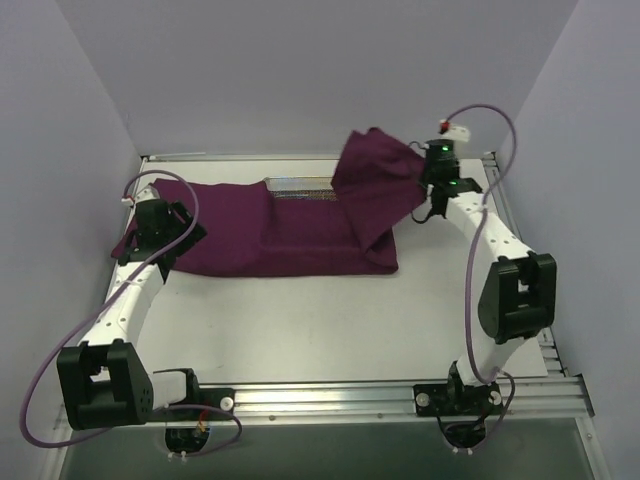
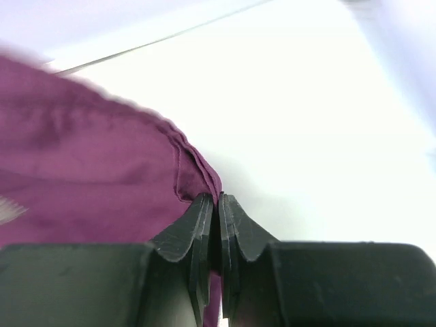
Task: Open and lay out the surgical kit
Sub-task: Open the surgical kit at the center of the board.
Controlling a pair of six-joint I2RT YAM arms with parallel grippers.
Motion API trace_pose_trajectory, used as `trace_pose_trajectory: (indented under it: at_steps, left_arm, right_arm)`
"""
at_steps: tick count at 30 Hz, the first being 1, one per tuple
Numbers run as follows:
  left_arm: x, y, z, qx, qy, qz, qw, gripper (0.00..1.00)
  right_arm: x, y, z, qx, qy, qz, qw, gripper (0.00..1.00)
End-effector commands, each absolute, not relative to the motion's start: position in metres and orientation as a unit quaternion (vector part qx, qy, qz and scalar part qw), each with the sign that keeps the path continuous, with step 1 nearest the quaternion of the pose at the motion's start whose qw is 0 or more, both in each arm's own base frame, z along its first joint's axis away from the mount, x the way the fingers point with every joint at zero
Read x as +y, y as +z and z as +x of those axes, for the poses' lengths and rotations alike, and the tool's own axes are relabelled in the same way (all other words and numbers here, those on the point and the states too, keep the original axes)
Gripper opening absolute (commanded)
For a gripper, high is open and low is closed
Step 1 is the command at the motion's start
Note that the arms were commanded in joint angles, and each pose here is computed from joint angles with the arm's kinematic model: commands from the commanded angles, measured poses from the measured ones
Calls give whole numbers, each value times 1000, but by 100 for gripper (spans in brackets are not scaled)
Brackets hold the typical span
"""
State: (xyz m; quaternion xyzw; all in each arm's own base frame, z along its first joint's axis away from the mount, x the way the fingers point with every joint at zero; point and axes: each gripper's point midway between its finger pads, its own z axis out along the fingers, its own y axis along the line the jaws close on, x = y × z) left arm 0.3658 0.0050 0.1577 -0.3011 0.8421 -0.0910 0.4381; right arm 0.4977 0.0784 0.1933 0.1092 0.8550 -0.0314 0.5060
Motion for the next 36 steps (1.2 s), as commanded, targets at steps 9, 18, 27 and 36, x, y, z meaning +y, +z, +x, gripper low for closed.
trace_pose_trajectory:
  at_steps: [9,18,27,36]
  left_arm:
    - [4,162,384,831,-123,-310,445,77]
    - [5,157,388,840,-114,-306,433,77]
    - [-7,141,409,852,-148,-297,406,70]
    - [-36,115,385,889,-197,-253,326,68]
  right_arm:
    - [-121,168,443,844,-206,239,433,53]
    - [-66,161,461,867,-66,205,449,76]
    - [-68,75,492,884,18,235,403,4]
    - [-67,24,476,892,45,275,355,0]
